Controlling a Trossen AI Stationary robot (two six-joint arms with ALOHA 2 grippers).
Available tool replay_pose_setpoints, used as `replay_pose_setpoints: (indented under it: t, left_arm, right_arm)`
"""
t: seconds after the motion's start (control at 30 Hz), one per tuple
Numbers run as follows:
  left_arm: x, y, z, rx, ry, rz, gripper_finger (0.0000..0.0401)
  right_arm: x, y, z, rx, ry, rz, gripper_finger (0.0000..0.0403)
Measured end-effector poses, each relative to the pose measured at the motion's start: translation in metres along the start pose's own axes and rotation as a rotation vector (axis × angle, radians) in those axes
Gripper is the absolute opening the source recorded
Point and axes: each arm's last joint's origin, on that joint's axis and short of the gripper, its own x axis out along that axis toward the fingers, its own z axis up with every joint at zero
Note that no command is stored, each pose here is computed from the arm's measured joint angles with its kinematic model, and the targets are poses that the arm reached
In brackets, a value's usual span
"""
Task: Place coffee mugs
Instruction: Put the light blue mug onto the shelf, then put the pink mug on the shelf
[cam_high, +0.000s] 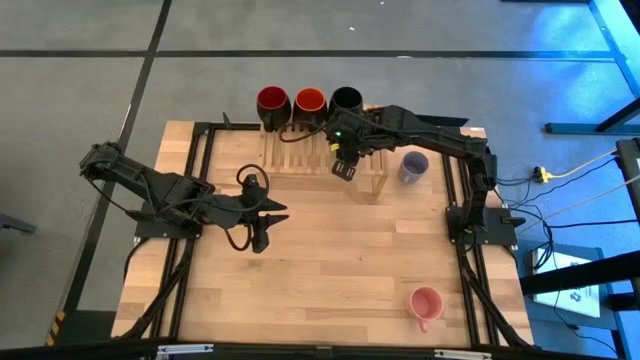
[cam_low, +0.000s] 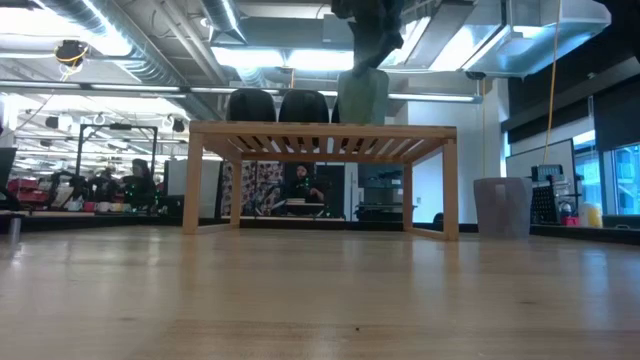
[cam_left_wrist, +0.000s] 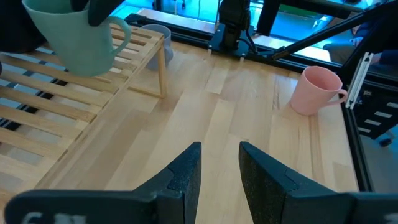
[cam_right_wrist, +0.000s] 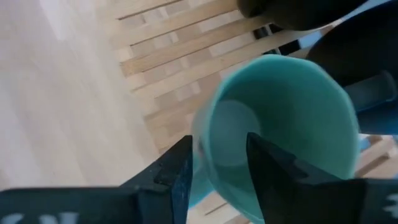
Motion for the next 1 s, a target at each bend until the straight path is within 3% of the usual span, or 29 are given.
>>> replay_pose_setpoints:
  t: [0.13,0.27,0.5,0.77,1.0]
  left_arm:
    - [0.0,0.0,0.0,-0.007,0.0,0.0,0.0102]
    - [0.0,0.0,0.0,-0.007,0.0,0.0,0.0102]
    - [0.0,0.0,0.0,-0.007,0.001,0.001,0.0102]
    - [0.0,0.0,-0.001,-0.003,0.005,0.0,0.0102]
    - [0.0,0.0,-0.001,0.02,0.006,-0.001,0.0102]
  right_arm:
    - [-0.007,0.007,-0.001,-0.002,-0.004,0.079,0.0138]
    - [-0.033,0.021,-0.005,-0.025,-0.019,0.121,0.0138]
    - [-0.087,0.075,-0.031,-0.15,-0.042,0.294,0.0138]
    - [-0.13,0.133,-0.07,-0.224,-0.08,0.349,0.0138]
    - [-0.132,0.172,-0.122,-0.123,0.074,0.293,0.0138]
